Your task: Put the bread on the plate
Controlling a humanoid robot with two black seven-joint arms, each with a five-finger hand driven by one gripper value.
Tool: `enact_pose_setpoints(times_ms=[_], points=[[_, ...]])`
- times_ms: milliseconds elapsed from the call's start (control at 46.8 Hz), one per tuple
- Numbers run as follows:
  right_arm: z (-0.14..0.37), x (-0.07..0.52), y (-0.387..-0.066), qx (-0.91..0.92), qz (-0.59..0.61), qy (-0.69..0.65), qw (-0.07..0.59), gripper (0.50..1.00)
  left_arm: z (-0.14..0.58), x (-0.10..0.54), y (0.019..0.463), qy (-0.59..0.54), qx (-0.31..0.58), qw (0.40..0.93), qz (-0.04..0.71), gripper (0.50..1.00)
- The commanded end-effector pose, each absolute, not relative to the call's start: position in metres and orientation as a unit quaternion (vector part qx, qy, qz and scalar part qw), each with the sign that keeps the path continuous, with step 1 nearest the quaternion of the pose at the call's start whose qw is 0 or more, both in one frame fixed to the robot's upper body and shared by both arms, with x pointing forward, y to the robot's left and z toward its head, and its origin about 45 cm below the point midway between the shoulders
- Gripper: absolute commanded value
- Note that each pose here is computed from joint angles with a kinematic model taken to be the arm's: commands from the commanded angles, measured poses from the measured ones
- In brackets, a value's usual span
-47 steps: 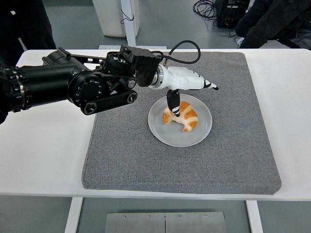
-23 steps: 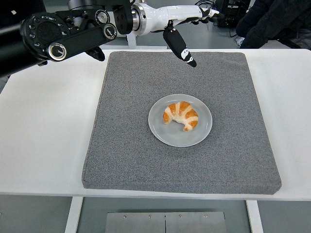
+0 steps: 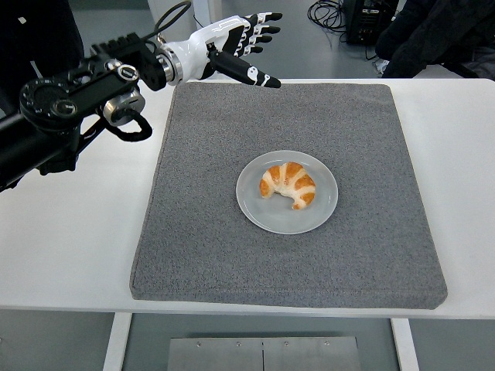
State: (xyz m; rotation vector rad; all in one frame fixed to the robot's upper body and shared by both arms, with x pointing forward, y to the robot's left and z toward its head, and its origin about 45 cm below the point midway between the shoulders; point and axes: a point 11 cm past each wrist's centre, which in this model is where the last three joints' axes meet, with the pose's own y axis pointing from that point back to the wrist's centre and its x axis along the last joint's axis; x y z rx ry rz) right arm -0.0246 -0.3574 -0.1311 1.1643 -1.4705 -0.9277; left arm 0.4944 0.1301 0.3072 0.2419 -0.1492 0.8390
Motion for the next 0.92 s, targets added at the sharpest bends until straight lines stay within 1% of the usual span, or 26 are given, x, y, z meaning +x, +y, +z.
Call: enact_pose_setpoints(times_ms=[0,107,214,470,705,897], points=[[-0.131,-0.025,-0.359,0.481,-0.383,-0.609,0.502,1.000,0.291,0.498,0.135,-0.029,0.086,0.897,0.433,1.000],[-0.131,-0.025,-0.359,0.480,-0.382,-0.608,0.503,1.000,0.264,0.502,0.138,0.033,0.059,0.881,0.469,1.000],[-0.131,-0.025,-0.358,0.481,-0.384,-0.609,0.501,1.000,0.252,0.507,0.147,0.068,0.025,0.865,0.497,1.000],[-0.131,-0.021,-0.358,0.483,-0.382,-0.609,0.500,1.000,0.249,0.510,0.153,0.140,-0.053,0.849,0.507,1.000],[-0.131,-0.021,-0.358,0.483,-0.382,-0.609,0.500,1.000,0.248,0.516,0.178,0.178,-0.101,0.820,0.535,1.000],[-0.131,-0.022,-0.358,0.484,-0.380,-0.607,0.503,1.000,0.242,0.516,0.186,0.183,-0.102,0.812,0.545,1.000]])
